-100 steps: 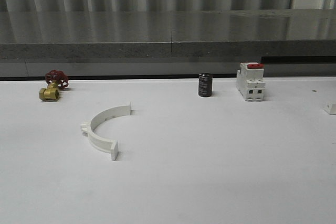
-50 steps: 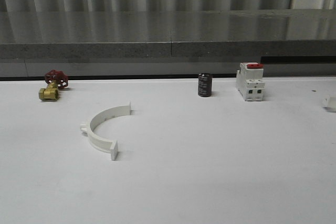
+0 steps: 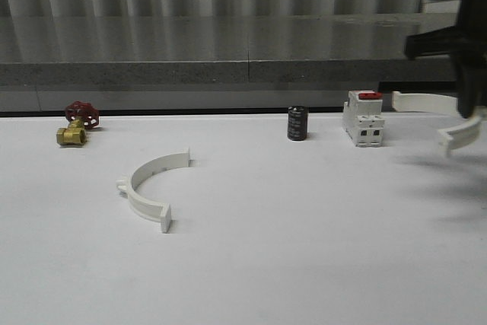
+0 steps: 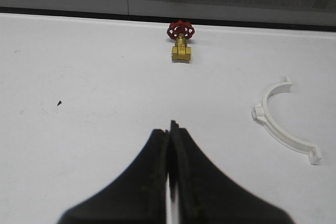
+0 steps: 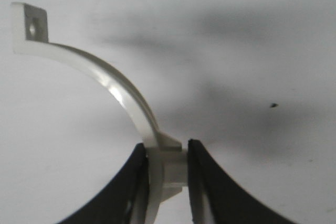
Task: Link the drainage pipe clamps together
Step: 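Carry the held clamp with the right gripper toward the placed clamp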
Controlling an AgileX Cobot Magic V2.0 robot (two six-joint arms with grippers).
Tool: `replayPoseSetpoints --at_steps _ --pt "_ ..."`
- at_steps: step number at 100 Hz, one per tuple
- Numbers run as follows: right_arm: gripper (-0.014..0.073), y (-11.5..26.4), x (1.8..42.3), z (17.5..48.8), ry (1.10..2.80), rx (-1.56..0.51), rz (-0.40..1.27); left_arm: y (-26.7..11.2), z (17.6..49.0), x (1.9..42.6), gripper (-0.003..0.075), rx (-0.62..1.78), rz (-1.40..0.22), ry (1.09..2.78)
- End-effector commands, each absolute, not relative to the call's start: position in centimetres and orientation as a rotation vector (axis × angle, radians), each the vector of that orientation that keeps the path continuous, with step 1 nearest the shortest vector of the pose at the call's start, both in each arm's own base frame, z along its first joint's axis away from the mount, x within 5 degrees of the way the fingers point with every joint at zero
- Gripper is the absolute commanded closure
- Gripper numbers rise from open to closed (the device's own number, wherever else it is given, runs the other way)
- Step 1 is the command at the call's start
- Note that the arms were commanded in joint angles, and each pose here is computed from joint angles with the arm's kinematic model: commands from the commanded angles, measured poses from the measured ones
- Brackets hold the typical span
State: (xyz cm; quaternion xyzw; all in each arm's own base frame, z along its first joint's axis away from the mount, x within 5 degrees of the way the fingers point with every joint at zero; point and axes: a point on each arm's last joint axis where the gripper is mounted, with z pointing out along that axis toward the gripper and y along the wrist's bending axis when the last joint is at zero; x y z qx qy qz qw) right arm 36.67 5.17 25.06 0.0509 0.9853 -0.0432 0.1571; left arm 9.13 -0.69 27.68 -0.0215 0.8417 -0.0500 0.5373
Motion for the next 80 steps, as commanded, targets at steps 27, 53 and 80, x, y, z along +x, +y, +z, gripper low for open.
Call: replayPoseSetpoints --at_steps 27,53,80 --pt "0.0500 14.0 36.5 28.7 2.637 0.195 0.077 -0.8 29.1 9.4 0.0741 -0.038 -0.136 1.915" --pt "0.0500 20.2 36.8 26.0 2.681 0.150 0.129 -0.8 29.1 9.4 0.0741 -0.038 -0.136 1.915" --pt "0.0500 24.8 37.2 23.9 2.688 0.090 0.169 -0.8 29.1 9.4 0.0741 -0.038 -0.136 1.915"
